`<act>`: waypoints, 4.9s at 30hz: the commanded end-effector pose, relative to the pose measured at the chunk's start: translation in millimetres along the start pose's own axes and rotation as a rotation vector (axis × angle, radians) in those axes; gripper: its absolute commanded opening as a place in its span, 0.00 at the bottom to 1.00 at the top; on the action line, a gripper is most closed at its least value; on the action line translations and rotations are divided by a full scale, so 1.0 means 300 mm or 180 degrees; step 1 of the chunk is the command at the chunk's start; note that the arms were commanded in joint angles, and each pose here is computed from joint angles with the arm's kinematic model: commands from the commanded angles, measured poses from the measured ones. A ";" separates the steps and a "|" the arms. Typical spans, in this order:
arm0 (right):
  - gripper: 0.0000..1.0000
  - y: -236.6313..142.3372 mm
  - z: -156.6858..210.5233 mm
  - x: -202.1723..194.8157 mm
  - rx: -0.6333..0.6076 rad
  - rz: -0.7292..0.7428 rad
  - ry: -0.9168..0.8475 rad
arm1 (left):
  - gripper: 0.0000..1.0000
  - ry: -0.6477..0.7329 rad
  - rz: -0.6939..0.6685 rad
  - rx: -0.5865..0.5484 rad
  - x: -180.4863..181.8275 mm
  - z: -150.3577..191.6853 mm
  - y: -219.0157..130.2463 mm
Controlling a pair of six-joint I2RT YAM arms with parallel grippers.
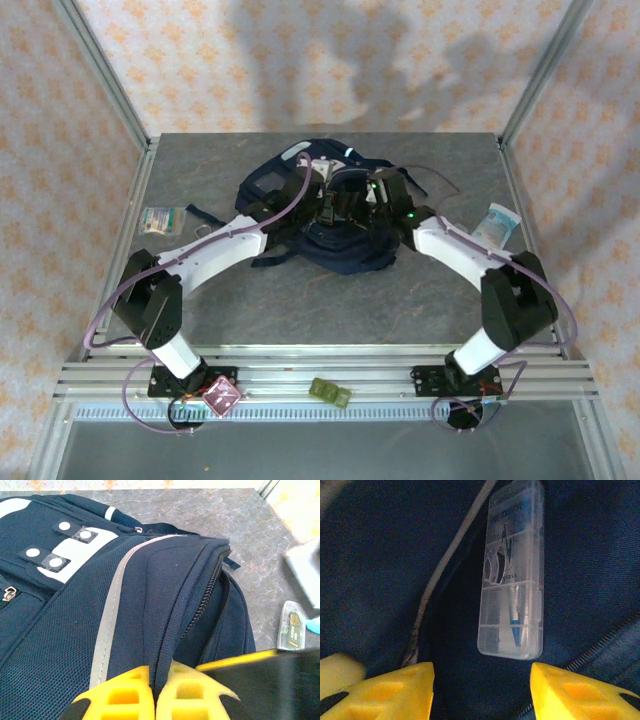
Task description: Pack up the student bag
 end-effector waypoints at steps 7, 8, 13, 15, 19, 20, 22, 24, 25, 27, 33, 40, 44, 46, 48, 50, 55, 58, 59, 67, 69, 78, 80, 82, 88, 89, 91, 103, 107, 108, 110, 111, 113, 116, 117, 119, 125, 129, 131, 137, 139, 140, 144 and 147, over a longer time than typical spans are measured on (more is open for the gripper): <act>0.84 -0.385 -0.091 -0.299 -0.1349 0.1113 0.0293 | 0.00 -0.0091 0.0173 -0.0320 -0.037 -0.057 -0.020; 0.85 -0.408 -0.097 -0.347 -0.1455 0.1303 0.0380 | 0.00 -0.0096 0.0177 -0.0316 -0.037 -0.054 -0.018; 0.87 -0.422 -0.124 -0.546 -0.1600 0.1976 0.0783 | 0.00 -0.0136 0.0236 -0.0285 -0.043 -0.042 -0.009; 0.88 -0.389 -0.133 -0.581 -0.1586 0.2091 0.0811 | 0.00 -0.0154 0.0245 -0.0289 -0.044 -0.043 -0.011; 0.89 -0.328 -0.161 -0.644 -0.1595 0.2317 0.0848 | 0.00 -0.0174 0.0247 -0.0293 -0.042 -0.038 -0.020; 0.89 -0.312 -0.165 -0.657 -0.1562 0.2343 0.0861 | 0.00 -0.0176 0.0245 -0.0285 -0.041 -0.035 -0.021; 0.89 -0.285 -0.179 -0.679 -0.1564 0.2432 0.0881 | 0.00 -0.0176 0.0243 -0.0275 -0.039 -0.029 -0.023; 0.88 -0.260 -0.188 -0.698 -0.1542 0.2526 0.0902 | 0.00 -0.0179 0.0242 -0.0265 -0.038 -0.023 -0.025; 0.88 -0.247 -0.189 -0.714 -0.1530 0.2587 0.0928 | 0.00 -0.0181 0.0232 -0.0258 -0.035 -0.018 -0.023; 0.86 -0.220 -0.186 -0.748 -0.1443 0.2703 0.1021 | 0.00 -0.0190 0.0235 -0.0266 -0.035 -0.016 -0.025; 0.64 -0.168 -0.174 -0.800 -0.1310 0.2774 0.1058 | 0.00 -0.0199 0.0239 -0.0256 -0.035 -0.009 -0.019; 0.30 -0.202 -0.176 -0.742 -0.1265 0.2538 0.0884 | 0.00 -0.0169 0.0214 -0.0267 -0.033 -0.012 -0.017; 0.25 -0.267 -0.171 -0.659 -0.1234 0.2261 0.0719 | 0.00 -0.0161 0.0224 -0.0284 -0.035 -0.022 -0.013; 0.24 -0.302 -0.163 -0.586 -0.1172 0.1969 0.0598 | 0.00 -0.0161 0.0231 -0.0307 -0.036 -0.035 -0.013; 0.24 -0.334 -0.138 -0.474 -0.1046 0.1509 0.0333 | 0.00 -0.0169 0.0246 -0.0348 -0.039 -0.050 -0.018; 0.24 -0.330 -0.092 -0.380 -0.0747 0.1094 0.0044 | 0.00 -0.0196 0.0246 -0.0416 -0.040 -0.070 -0.026; 0.24 -0.302 0.063 -0.215 -0.0001 0.0651 -0.0535 | 0.00 -0.0263 0.0343 -0.0580 -0.055 -0.118 -0.047; 0.24 -0.247 0.136 -0.176 0.0308 0.0528 -0.0683 | 0.00 -0.0282 0.0389 -0.0610 -0.062 -0.135 -0.055; 0.24 -0.233 0.145 -0.163 0.0345 0.0475 -0.0694 | 0.00 -0.0288 0.0407 -0.0618 -0.064 -0.137 -0.058; 0.25 -0.075 0.014 -0.043 0.0181 0.0404 -0.0497 | 0.00 -0.0328 0.0539 -0.0584 -0.084 -0.124 -0.082; 0.28 -0.012 -0.046 -0.032 0.0111 0.0522 -0.0333 | 0.00 -0.0347 0.0568 -0.0588 -0.090 -0.119 -0.091; 0.67 0.026 -0.073 0.001 0.0054 0.0157 -0.0139 | 0.00 -0.0359 0.0526 -0.0572 -0.087 -0.100 -0.104; 0.66 -0.011 -0.060 -0.029 0.0024 0.0177 -0.0115 | 0.00 -0.0366 0.0573 -0.0550 -0.095 -0.095 -0.094; 0.63 -0.067 -0.048 -0.059 -0.0061 0.0194 -0.0112 | 0.00 -0.0401 0.0690 -0.0526 -0.112 -0.093 -0.079; 0.53 -0.237 0.004 -0.166 -0.0428 0.0432 -0.0137 | 0.00 -0.0420 0.1175 -0.0272 -0.251 -0.048 0.014; 0.52 -0.247 0.020 -0.188 -0.0423 0.0474 -0.0143 | 0.00 -0.0381 0.1252 -0.0210 -0.287 -0.039 0.030; 0.48 -0.248 0.044 -0.227 -0.0389 0.0567 -0.0130 | 0.22 -0.0357 0.1338 -0.0111 -0.331 -0.025 0.056; 0.35 -0.249 0.176 -0.186 -0.0235 0.0150 -0.0461 | 0.60 -0.1156 0.0407 -0.0118 0.045 0.124 -0.017; 0.35 -0.228 0.203 -0.147 -0.0131 0.0068 -0.0578 | 0.62 -0.1208 0.0301 0.0061 0.102 0.177 0.028; 0.35 -0.222 0.209 -0.143 -0.0112 0.0069 -0.0592 | 0.63 -0.1187 0.0294 0.0100 0.102 0.181 0.044; 0.35 -0.214 0.217 -0.136 -0.0084 0.0039 -0.0589 | 0.63 -0.1141 0.0286 0.0172 0.103 0.183 0.078; 0.35 -0.213 0.223 -0.131 -0.0070 0.0006 -0.0580 | 0.63 -0.1106 0.0271 0.0197 0.104 0.182 0.095; 0.35 -0.214 0.228 -0.127 -0.0076 -0.0031 -0.0567 | 0.61 -0.1093 0.0309 0.0249 0.101 0.186 0.129; 0.35 -0.216 0.233 -0.140 -0.0085 -0.0012 -0.0544 | 0.54 -0.1108 0.0382 0.0296 0.090 0.190 0.171; 0.35 -0.217 0.237 -0.139 -0.0070 -0.0029 -0.0549 | 0.52 -0.1102 0.0362 0.0344 0.093 0.200 0.188; 0.35 -0.218 0.244 -0.135 -0.0035 -0.0049 -0.0567 | 0.34 -0.1085 0.0338 0.0439 0.094 0.221 0.212; 0.30 -0.180 0.281 -0.155 0.0021 0.0148 -0.0627 | 0.00 -0.1226 0.0584 0.0306 0.065 0.180 0.190; 0.31 -0.142 0.266 -0.147 -0.0170 0.0374 -0.0599 | 0.00 -0.1354 0.0783 0.0080 0.038 0.090 0.123; 0.35 -0.125 0.242 -0.136 -0.0299 0.0446 -0.0507 | 0.00 -0.1409 0.0879 -0.0007 0.026 0.048 0.090; 0.43 -0.066 0.177 -0.082 -0.0527 0.0639 -0.0381 | 0.00 -0.1475 0.1069 -0.0090 -0.015 0.004 0.045; 0.43 -0.044 0.166 -0.072 -0.0552 0.0692 -0.0323 | 0.00 -0.1476 0.1087 -0.0088 -0.023 0.007 0.046; 0.42 -0.033 0.155 -0.076 -0.0599 0.0796 -0.0259 | 0.00 -0.1476 0.1102 -0.0087 -0.028 0.008 0.047; 0.40 -0.001 0.129 -0.108 -0.0743 0.1202 -0.0196 | 0.00 -0.1496 0.1126 -0.0114 -0.033 0.008 0.049; 0.38 0.005 0.138 -0.117 -0.0846 0.1372 -0.0283 | 0.00 -0.1490 0.1131 -0.0129 -0.033 0.003 0.049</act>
Point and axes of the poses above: each hand's point on the last joint's axis, 136 mm out from that joint toward the fingers, its own y axis out along the fingers, its own x axis along the line the jaws close on, z = x × y, the point moved 5 cm from there along -y, back along the fingers, and after that the axes turned 11 degrees about y, right-handed, at the moved point
